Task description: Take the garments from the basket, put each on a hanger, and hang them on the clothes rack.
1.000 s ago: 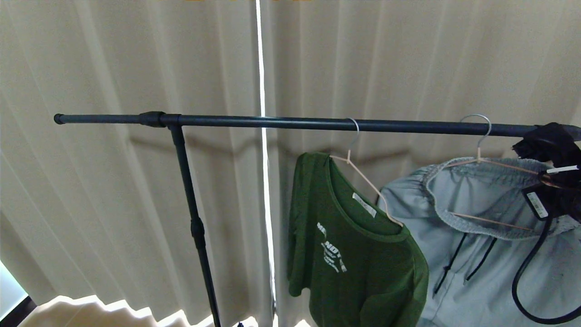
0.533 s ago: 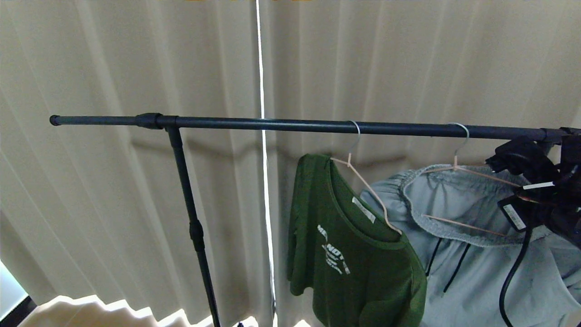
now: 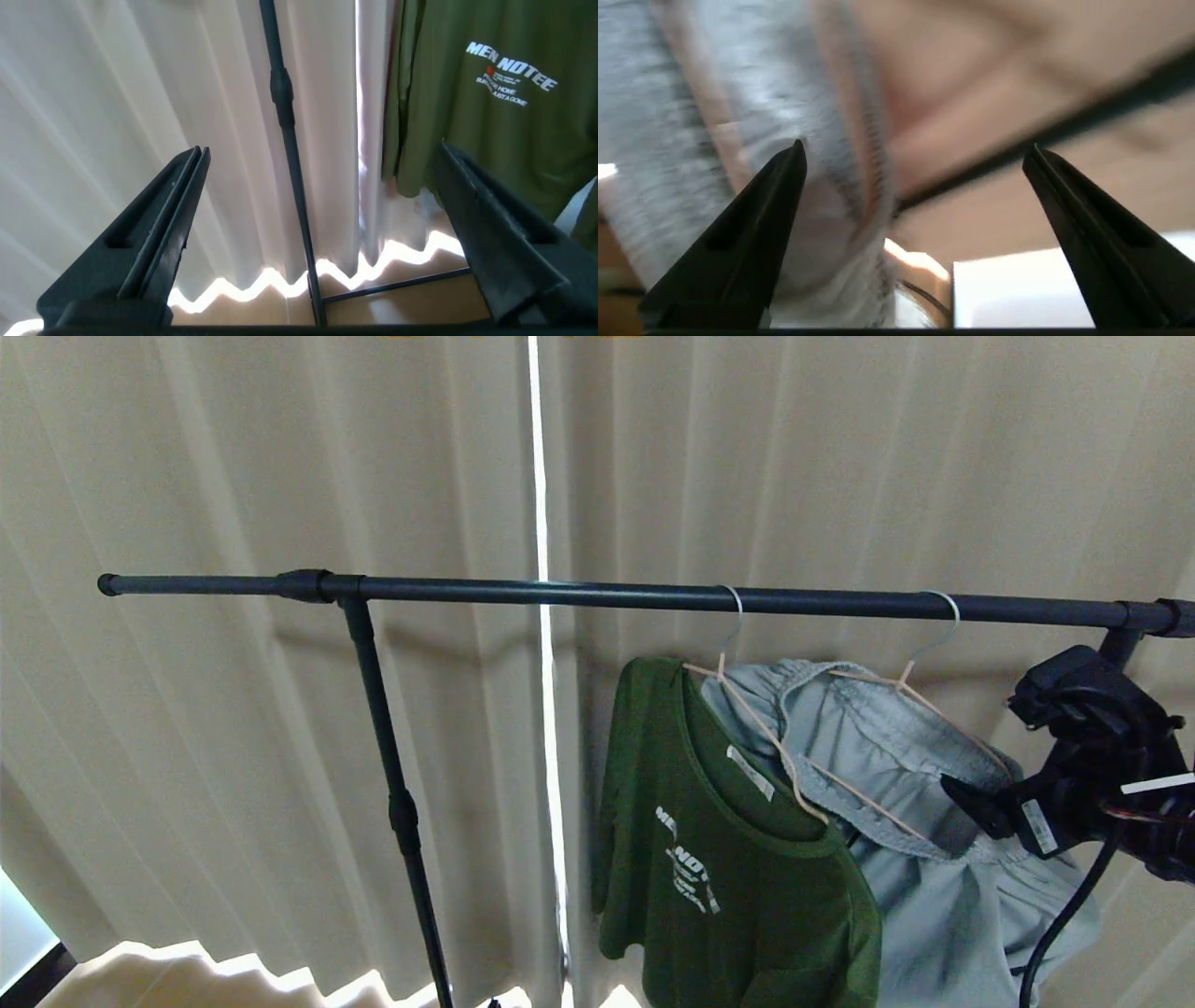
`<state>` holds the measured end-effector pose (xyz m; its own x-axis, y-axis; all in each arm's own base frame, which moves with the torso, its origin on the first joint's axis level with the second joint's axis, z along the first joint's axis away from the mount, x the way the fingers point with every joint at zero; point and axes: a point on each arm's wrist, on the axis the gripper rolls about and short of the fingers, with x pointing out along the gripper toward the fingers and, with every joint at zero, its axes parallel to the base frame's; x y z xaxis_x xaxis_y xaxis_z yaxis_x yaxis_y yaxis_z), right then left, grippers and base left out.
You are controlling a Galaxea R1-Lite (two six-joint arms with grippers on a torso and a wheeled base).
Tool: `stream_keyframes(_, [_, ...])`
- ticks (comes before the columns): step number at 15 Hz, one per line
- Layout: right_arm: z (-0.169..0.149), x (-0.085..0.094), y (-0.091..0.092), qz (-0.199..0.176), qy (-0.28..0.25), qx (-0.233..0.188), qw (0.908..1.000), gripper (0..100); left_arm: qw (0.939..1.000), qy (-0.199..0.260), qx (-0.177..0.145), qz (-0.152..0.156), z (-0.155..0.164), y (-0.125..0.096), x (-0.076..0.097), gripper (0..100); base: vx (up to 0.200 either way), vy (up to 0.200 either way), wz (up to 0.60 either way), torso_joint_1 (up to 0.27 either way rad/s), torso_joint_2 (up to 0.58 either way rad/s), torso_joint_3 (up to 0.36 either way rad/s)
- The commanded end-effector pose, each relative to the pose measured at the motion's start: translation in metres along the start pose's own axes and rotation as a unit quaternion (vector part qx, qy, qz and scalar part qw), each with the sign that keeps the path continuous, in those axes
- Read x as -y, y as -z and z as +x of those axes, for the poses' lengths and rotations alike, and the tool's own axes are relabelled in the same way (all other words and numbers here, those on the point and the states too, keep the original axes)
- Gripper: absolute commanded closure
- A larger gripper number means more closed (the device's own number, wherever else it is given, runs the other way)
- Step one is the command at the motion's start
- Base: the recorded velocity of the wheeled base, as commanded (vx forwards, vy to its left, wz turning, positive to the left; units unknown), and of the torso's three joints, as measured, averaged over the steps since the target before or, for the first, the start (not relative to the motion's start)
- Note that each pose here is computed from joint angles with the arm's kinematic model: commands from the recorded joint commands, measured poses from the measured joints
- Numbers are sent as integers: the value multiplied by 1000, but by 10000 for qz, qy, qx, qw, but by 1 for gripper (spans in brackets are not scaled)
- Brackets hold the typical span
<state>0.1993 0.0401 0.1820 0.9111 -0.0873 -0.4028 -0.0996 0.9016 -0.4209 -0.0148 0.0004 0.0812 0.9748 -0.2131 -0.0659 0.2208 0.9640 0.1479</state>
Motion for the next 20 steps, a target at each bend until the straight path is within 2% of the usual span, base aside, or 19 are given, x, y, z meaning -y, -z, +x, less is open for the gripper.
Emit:
stream_keyframes(1, [-12, 1, 7, 350, -299, 490, 9977, 0, 10000, -1, -7, -9, 0, 0, 0, 0, 0, 0, 0, 0, 0, 0])
stream_keyframes(3, [-14, -1, 14, 668, -417, 945, 9924, 0, 10000, -1, -7, -48, 0, 0, 0, 0, 0, 0, 0, 0, 0, 0])
stream_keyframes(6, [-37, 2, 29, 1005, -105, 1849, 9776, 0, 9998, -17, -1, -193, 0, 0, 0, 0, 0, 0, 0, 0, 0, 0])
stream_keyframes(8, [-60, 10, 47, 1107, 250, 2044, 9723, 0, 9992, -37, -26, -401, 0, 0, 0, 0, 0, 0, 0, 0, 0, 0])
stream_keyframes(9, [-73, 13, 60, 1142, 447, 2036, 9713, 0, 9981, -19, -62, -611, 0, 1, 0, 0, 0, 0, 0, 0, 0, 0])
stream_keyframes(10, [-87, 15, 77, 1200, 727, 1854, 9726, 0, 9969, -47, -118, -783, 0, 2, 0, 0, 0, 0, 0, 0, 0, 0])
stream_keyframes(12, [-109, 11, 105, 1263, 945, 1372, 9779, 0, 9968, -54, -118, -783, 0, 2, 0, 0, 0, 0, 0, 0, 0, 0])
stream_keyframes(14, [-130, 2, 128, 1333, 911, 1146, 9802, 0, 9969, -47, -118, -775, 0, 2, 0, 0, 0, 0, 0, 0, 0, 0])
stream_keyframes(15, [-147, -8, 151, 1346, 899, 1119, 9805, 0, 9969, -47, -118, -775, 0, 2, 0, 0, 0, 0, 0, 0, 0, 0])
stream_keyframes(16, [-156, -14, 164, 1351, 921, 1183, 9794, 0, 9969, -47, -118, -775, 0, 2, 0, 0, 0, 0, 0, 0, 0, 0])
stream_keyframes(18, [-168, -24, 187, 1374, 955, 1573, 9733, 0, 9969, -47, -118, -775, 0, 2, 0, 0, 0, 0, 0, 0, 0, 0])
stream_keyframes(20, [-167, -24, 189, 1576, 860, 1654, 9697, 0, 9969, -47, -118, -775, 0, 2, 0, 0, 0, 0, 0, 0, 0, 0])
